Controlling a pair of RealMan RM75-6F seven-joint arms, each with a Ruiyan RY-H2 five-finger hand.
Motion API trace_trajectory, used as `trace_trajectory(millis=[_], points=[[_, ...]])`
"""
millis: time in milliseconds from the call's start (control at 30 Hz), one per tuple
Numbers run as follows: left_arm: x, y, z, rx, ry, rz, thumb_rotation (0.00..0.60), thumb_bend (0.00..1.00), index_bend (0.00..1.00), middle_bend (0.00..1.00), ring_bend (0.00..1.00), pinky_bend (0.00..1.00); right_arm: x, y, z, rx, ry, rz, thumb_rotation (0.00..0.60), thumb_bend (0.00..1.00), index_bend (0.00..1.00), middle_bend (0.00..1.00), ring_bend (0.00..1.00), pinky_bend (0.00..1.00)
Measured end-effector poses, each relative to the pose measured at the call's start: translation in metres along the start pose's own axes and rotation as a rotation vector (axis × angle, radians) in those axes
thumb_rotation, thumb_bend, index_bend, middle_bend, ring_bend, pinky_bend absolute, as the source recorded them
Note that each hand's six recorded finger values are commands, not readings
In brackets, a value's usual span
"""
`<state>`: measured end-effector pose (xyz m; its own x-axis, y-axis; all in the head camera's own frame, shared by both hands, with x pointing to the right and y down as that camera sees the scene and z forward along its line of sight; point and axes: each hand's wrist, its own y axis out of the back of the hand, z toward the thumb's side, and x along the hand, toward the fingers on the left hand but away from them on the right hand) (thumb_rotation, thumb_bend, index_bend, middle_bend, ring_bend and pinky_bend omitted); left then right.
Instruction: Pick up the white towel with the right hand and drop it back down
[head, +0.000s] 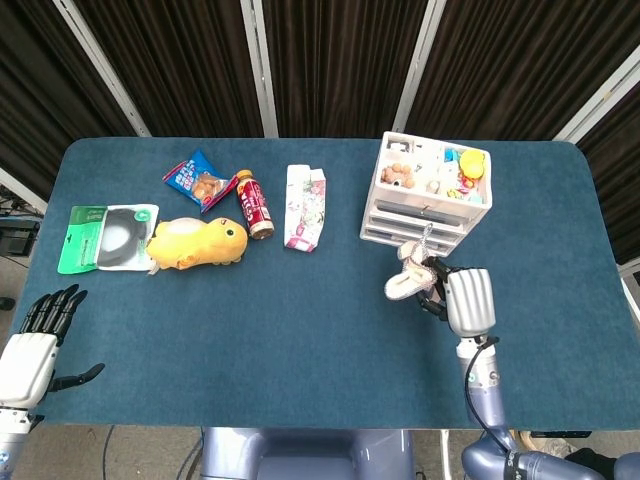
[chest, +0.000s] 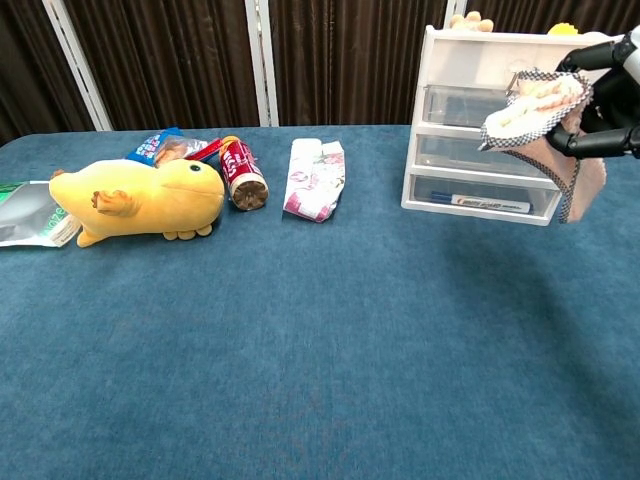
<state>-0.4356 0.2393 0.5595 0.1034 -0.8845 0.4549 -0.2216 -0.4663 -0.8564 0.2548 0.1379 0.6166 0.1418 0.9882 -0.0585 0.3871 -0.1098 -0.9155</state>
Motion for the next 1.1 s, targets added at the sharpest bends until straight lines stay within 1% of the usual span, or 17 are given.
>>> trace_trajectory(millis=[467, 800, 1100], points=[[0.0, 0.0, 0.0, 0.001, 0.003, -0.002, 0.6, 0.0, 0.0, 0.0, 0.0, 0.0, -0.024, -0.009, -0.001, 0.023, -0.025, 0.024, 0.6, 0.51, 0.6, 0.93, 0.92, 1.0], [0.0, 0.0, 0.0, 0.001, 0.001, -0.002, 0.6, 0.0, 0.0, 0.0, 0.0, 0.0, -0.029, -0.02, -0.007, 0.03, -0.056, 0.048, 0.6, 0.51, 0.6, 0.93, 0.92, 1.0], [0.001, 0.0, 0.001, 0.0, -0.002, -0.002, 0.6, 0.0, 0.0, 0.0, 0.0, 0.0, -0.031, -0.023, -0.009, 0.024, -0.067, 0.051, 0.6, 0.51, 0.6, 0.93, 0.92, 1.0]])
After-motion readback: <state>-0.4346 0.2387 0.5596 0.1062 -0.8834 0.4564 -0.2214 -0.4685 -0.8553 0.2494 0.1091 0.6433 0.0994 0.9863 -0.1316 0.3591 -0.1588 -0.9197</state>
